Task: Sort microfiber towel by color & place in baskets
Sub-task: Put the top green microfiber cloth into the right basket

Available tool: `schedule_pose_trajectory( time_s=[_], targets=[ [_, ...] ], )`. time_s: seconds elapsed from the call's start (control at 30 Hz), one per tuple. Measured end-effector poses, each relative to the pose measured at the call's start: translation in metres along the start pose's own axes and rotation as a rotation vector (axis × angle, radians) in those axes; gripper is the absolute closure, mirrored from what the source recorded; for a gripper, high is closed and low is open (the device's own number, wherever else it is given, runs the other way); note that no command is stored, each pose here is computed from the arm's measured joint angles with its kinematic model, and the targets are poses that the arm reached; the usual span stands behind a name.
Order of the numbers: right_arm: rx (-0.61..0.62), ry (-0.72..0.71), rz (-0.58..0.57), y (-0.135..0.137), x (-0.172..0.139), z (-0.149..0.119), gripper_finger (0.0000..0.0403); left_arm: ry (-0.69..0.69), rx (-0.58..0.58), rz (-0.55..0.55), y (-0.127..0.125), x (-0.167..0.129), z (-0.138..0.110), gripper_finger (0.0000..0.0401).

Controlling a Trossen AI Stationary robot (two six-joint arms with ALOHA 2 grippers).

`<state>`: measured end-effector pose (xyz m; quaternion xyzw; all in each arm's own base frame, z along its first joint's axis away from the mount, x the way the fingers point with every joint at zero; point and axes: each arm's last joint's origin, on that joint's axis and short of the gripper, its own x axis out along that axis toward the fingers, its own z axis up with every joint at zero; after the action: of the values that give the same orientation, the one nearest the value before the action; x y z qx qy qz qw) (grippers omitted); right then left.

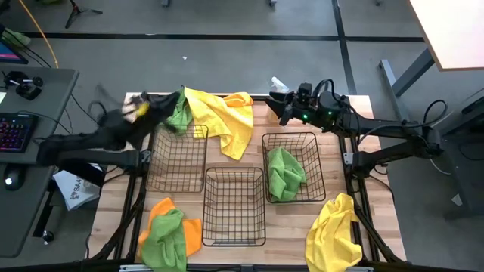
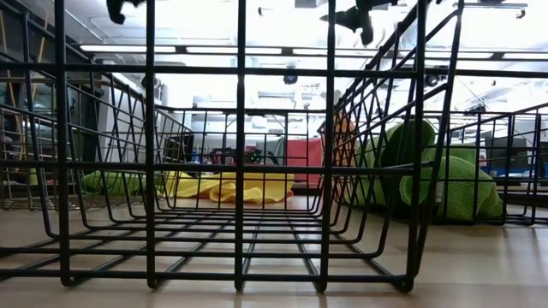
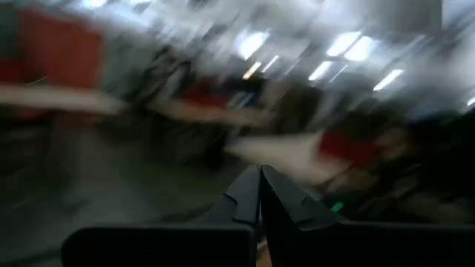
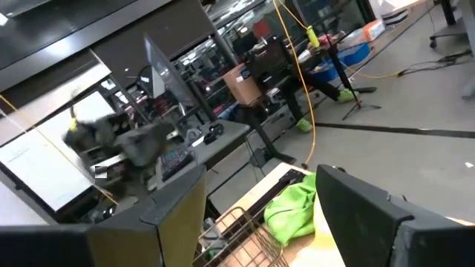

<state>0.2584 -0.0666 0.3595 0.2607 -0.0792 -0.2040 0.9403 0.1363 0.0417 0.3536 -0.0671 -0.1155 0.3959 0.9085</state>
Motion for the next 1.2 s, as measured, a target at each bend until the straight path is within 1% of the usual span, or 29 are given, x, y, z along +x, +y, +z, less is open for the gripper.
schedule_pose_trajectory(
  time_s=[0.03, 0.1, 0.17, 0.2, 0.23, 0.3, 0.37, 0.47, 0.5, 0.53, 0.63, 0.7, 0.8, 0.9, 1.07, 1.2],
  targets=[
    [0.0, 0.005, -0.004, 0.0, 0.0, -0.001, 0.0153, 0.065, 0.037, 0.079, 0.004, 0.009, 0.011, 0.0401],
    [0.0, 0.02, -0.012, -0.001, 0.0, -0.002, 0.0153, 0.174, 0.07, 0.217, 0.017, 0.022, 0.036, 0.0401],
    [-0.004, 0.04, -0.024, -0.002, 0.0, -0.004, 0.0153, 0.32, 0.09, 0.308, 0.036, 0.035, 0.049, 0.0401],
    [-0.006, 0.054, -0.033, -0.003, 0.0, -0.005, 0.0153, 0.38, 0.069, 0.334, 0.046, 0.042, 0.053, 0.0401],
    [-0.009, 0.066, -0.04, -0.004, 0.0, -0.006, 0.0153, 0.451, 0.038, 0.357, 0.057, 0.049, 0.052, 0.0401],
    [-0.014, 0.086, -0.052, -0.005, 0.0, -0.008, 0.0153, 0.594, -0.035, 0.372, 0.082, 0.061, 0.042, 0.0401],
    [-0.016, 0.096, -0.058, -0.006, -0.001, -0.009, 0.0153, 0.713, -0.14, 0.382, 0.105, 0.072, 0.029, 0.0401],
    [-0.024, 0.115, -0.057, -0.006, -0.001, -0.011, 0.0153, 0.832, -0.302, 0.397, 0.126, 0.086, 0.012, 0.0401],
    [-0.03, 0.124, -0.058, -0.007, -0.001, -0.012, 0.0153, 0.863, -0.326, 0.418, 0.131, 0.091, 0.005, 0.0401],
    [-0.035, 0.133, -0.058, -0.007, -0.001, -0.012, 0.0153, 0.897, -0.321, 0.446, 0.137, 0.096, -0.002, 0.0401],
    [-0.044, 0.155, -0.07, -0.008, -0.001, -0.014, 0.0153, 0.965, -0.219, 0.542, 0.15, 0.109, -0.02, 0.0401],
    [-0.05, 0.173, -0.081, -0.009, -0.002, -0.016, 0.0153, 1.02, -0.212, 0.563, 0.157, 0.117, -0.032, 0.0401],
    [-0.056, 0.201, -0.097, -0.011, -0.002, -0.019, 0.0153, 1.111, -0.215, 0.551, 0.163, 0.126, -0.051, 0.0401],
    [-0.064, 0.233, -0.116, -0.013, -0.003, -0.022, 0.0153, 1.166, -0.237, 0.586, 0.167, 0.133, -0.067, 0.0401],
    [-0.072, 0.268, -0.138, -0.015, -0.004, -0.025, 0.0153, 1.253, -0.227, 0.636, 0.167, 0.124, -0.098, 0.0396],
    [-0.097, 0.266, -0.154, -0.016, -0.003, -0.026, 0.0153, 1.289, -0.239, 0.678, 0.167, 0.11, -0.114, 0.0378]
  ],
)
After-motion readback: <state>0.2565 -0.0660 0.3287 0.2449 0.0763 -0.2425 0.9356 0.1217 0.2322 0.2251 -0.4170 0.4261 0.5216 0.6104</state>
